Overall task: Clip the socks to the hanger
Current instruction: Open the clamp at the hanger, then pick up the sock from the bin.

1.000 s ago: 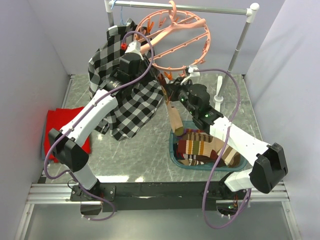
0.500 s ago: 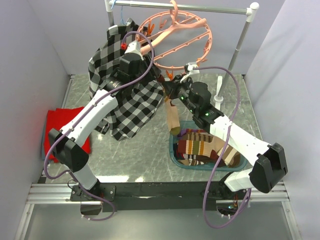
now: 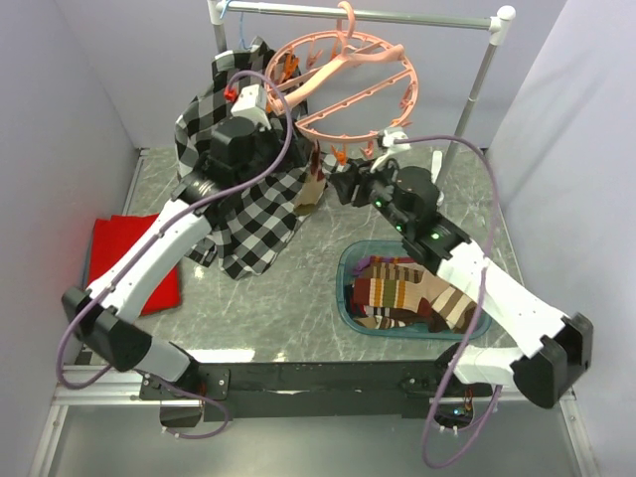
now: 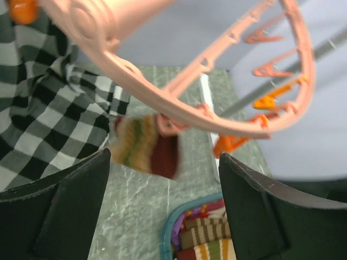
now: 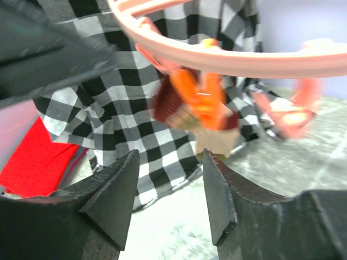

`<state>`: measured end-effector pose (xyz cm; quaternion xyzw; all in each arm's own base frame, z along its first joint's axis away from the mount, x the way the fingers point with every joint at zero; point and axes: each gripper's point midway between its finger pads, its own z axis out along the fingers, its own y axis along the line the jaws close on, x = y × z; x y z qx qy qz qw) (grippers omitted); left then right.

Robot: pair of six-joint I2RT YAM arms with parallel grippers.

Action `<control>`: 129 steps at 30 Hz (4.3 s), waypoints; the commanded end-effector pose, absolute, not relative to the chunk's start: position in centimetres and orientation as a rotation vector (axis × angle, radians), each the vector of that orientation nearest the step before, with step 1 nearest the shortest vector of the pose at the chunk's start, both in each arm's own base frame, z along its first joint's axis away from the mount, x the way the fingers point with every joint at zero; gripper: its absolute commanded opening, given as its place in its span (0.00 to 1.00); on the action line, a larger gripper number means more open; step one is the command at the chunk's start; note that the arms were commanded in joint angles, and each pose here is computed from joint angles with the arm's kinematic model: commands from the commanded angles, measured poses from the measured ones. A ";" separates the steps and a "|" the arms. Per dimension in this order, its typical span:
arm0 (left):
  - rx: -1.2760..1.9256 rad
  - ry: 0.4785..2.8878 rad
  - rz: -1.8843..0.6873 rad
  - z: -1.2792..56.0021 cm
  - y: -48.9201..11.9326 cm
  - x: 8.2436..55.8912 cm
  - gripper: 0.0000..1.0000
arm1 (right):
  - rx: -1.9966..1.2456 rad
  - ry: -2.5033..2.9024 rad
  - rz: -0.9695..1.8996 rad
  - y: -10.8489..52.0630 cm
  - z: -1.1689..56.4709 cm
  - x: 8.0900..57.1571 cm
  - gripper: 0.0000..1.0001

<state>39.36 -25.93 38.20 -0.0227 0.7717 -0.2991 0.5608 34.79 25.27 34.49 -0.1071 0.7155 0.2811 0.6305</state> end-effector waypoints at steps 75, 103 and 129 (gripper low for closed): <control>-0.040 1.700 -0.397 38.7 -33.2 42.3 0.07 | -0.265 2.260 0.438 15.8 18.8 24.9 0.72; 0.002 1.772 -0.429 37.9 -33.9 41.9 0.01 | -0.567 2.548 0.218 20.1 6.0 23.0 0.45; 0.004 1.754 -0.434 39.3 -33.4 41.5 0.01 | -0.384 2.478 0.264 19.8 11.1 23.7 0.00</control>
